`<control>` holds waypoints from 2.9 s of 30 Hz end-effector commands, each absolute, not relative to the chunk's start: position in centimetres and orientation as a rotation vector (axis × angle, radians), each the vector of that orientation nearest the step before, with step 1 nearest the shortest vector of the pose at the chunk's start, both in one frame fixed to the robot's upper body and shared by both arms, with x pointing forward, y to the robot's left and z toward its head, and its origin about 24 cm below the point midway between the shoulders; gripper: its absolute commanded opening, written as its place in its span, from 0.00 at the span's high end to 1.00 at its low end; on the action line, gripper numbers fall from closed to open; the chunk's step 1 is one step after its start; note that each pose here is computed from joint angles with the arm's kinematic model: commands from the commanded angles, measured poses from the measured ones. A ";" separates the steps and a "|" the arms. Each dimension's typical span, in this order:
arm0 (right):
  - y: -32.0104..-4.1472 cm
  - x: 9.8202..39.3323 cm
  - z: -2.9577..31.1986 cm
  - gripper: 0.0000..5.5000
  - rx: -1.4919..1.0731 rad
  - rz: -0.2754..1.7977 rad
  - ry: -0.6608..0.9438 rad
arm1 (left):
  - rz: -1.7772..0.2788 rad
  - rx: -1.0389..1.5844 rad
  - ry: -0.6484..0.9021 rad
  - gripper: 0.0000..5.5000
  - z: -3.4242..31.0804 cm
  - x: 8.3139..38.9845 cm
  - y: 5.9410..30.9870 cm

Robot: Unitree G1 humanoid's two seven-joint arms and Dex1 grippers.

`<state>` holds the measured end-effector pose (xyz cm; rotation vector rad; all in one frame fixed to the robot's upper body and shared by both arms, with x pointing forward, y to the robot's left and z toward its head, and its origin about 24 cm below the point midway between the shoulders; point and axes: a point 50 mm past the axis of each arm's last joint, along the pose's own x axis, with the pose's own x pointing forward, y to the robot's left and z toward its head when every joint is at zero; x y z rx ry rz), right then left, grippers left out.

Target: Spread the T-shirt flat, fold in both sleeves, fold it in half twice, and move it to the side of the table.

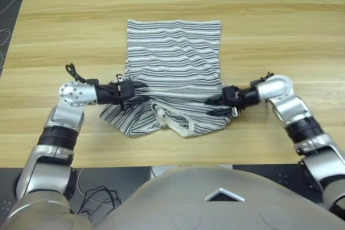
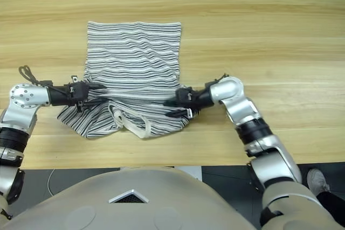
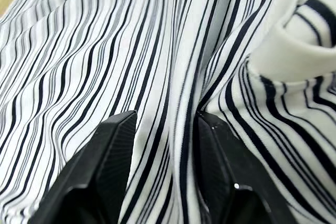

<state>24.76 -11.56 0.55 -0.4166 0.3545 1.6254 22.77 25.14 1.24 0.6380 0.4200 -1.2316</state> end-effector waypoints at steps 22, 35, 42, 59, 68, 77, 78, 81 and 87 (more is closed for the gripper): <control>-19.9 23.5 1.9 0.71 -0.709 1.762 0.598 | -1.503 0.653 0.506 0.64 1.7 17.5 23.1; -17.8 24.0 8.9 0.71 -0.330 1.790 0.332 | -1.516 0.643 0.305 0.64 7.6 17.7 20.0; -15.9 28.8 13.7 0.71 -0.290 1.661 0.133 | -1.499 0.666 0.266 0.64 8.3 18.9 19.6; -5.4 33.0 -0.1 0.71 -0.627 1.091 0.471 | -1.533 0.630 0.278 0.64 7.4 18.3 19.2; -4.5 33.2 0.5 0.71 -0.651 1.099 0.423 | -1.535 0.621 0.292 0.64 7.4 17.9 19.3; -8.6 35.2 6.9 0.71 -0.549 1.292 0.086 | -1.223 0.346 0.276 0.64 10.0 17.3 24.4; -9.0 35.4 7.8 0.71 -0.545 1.292 0.042 | -1.185 0.300 0.281 0.64 10.1 16.8 25.4; -9.7 35.6 10.0 0.71 -0.534 1.295 -0.060 | -1.056 0.179 0.369 0.64 8.9 14.9 28.5; -10.4 35.1 12.3 0.71 -0.537 1.283 -0.174 | -0.830 0.049 0.599 0.64 4.7 12.1 32.2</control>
